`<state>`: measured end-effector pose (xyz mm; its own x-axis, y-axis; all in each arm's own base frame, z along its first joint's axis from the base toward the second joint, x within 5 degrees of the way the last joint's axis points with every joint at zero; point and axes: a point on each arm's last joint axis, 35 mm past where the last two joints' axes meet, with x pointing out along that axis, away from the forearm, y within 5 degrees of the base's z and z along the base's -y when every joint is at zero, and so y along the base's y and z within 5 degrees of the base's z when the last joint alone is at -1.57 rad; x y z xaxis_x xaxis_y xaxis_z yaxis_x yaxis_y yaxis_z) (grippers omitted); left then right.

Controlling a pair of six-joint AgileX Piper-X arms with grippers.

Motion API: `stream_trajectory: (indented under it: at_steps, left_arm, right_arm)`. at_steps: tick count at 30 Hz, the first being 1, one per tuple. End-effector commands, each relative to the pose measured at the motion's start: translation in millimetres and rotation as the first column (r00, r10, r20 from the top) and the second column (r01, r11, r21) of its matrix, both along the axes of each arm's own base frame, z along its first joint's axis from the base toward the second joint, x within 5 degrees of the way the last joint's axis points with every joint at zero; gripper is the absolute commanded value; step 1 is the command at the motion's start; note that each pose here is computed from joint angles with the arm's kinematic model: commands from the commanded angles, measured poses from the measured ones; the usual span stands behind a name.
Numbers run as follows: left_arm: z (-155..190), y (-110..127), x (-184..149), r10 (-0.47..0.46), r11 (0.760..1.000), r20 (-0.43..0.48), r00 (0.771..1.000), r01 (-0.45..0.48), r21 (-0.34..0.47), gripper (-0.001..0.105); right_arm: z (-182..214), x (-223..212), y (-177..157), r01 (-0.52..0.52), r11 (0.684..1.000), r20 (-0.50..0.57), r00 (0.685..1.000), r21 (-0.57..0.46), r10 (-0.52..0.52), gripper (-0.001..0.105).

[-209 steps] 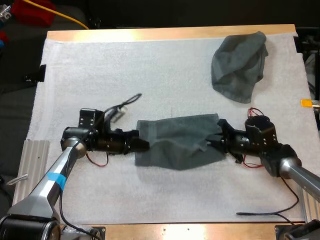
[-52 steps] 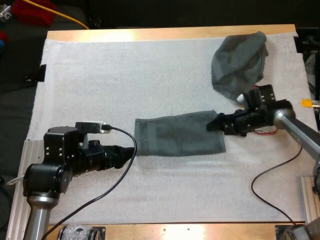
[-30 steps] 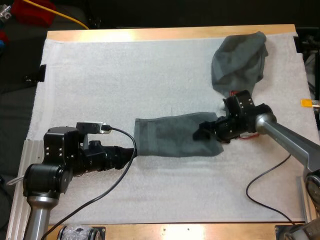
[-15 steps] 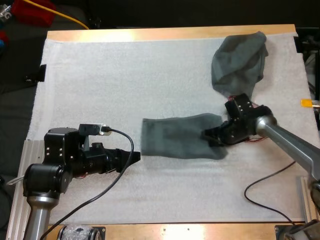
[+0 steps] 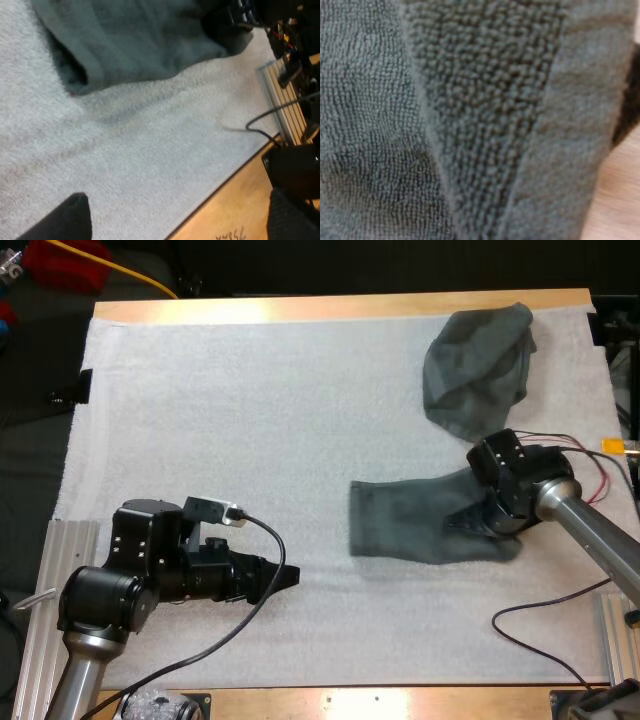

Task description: Pick towel from pile, fold and stack

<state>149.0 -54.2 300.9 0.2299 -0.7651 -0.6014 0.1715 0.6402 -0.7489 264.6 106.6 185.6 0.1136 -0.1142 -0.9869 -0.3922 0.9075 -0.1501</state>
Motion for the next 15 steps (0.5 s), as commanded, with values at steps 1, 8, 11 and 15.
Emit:
stream_trajectory:
  at_steps: [1, 8, 11, 15]
  left_arm:
    - [2.3, -0.6, -1.6, -0.014, 1.0, 0.006, 1.0, 0.014, -0.009, 0.07]
    - [2.1, -0.5, -2.0, -0.02, 1.0, 0.008, 1.0, 0.02, -0.007, 0.07]
    - [2.1, -0.5, -2.0, -0.019, 1.0, 0.008, 1.0, 0.019, -0.007, 0.07]
    - [2.1, -0.5, -2.0, -0.019, 1.0, 0.008, 1.0, 0.019, -0.007, 0.07]
  right_arm:
    - [5.7, -3.2, -3.5, -0.011, 0.998, -0.004, 1.0, -0.06, 0.01, 0.003]
    - [29.3, 1.3, -1.0, 0.015, 0.999, 0.039, 0.999, -0.047, -0.013, 0.003]
    - [37.0, 5.9, 5.8, 0.067, 0.994, 0.03, 0.997, 0.087, -0.07, 0.003]
    - [38.5, 8.1, 17.5, 0.109, 0.969, 0.018, 0.993, 0.222, -0.115, 0.003]
